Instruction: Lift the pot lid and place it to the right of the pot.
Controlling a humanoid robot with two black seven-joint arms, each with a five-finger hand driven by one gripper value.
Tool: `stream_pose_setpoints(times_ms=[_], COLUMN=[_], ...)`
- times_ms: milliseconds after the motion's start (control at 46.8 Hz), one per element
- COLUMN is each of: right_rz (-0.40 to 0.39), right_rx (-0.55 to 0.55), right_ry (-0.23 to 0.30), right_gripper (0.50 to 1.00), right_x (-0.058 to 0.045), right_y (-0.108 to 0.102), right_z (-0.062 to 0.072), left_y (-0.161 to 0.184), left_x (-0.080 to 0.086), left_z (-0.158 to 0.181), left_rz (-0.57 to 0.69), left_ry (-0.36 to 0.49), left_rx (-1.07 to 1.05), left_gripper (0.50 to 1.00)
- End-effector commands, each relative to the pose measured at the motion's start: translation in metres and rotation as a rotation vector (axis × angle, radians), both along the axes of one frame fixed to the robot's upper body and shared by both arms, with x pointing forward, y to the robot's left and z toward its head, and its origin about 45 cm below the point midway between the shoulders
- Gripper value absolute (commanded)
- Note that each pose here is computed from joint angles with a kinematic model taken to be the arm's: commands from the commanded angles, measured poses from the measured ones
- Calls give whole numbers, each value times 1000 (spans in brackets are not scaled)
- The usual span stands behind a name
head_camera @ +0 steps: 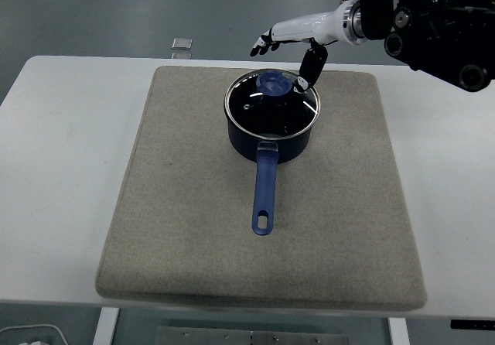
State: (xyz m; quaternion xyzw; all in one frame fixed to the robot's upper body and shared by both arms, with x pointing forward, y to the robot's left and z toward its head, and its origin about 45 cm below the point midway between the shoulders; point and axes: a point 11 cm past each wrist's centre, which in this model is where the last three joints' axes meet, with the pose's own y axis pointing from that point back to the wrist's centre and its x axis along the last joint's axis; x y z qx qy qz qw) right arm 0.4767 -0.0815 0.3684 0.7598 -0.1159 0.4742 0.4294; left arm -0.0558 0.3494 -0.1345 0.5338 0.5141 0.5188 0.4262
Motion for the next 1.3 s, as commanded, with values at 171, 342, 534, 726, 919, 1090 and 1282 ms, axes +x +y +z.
stream_pose_setpoints(times_ms=[171, 342, 534, 726, 919, 1090, 1282], right_rz=[41, 61, 68, 71, 66, 61, 59], right_rx=[-67, -112, -114, -116, -130, -138, -143], right_ry=[-21, -40, -32, -35, -35, -29, -29], right_gripper=[919, 913, 891, 842, 817, 774, 740], right_x=[-4, -4, -5, -6, -4, -4, -3], right_y=[11, 10, 13, 14, 12, 9, 8], right_z=[-6, -12, -17, -21, -24, -29, -30], left_y=[1, 1, 1, 1, 1, 0, 1], left_x=[0, 0, 0, 0, 0, 0, 0], left_z=[0, 0, 0, 0, 0, 0, 0], left_rz=[0, 0, 0, 0, 0, 0, 0], left_ry=[0, 0, 0, 0, 0, 0, 0], left_rx=[2, 2, 2, 2, 2, -1, 2], left_gripper=[1000, 1000, 1000, 1000, 1000, 1000, 1000])
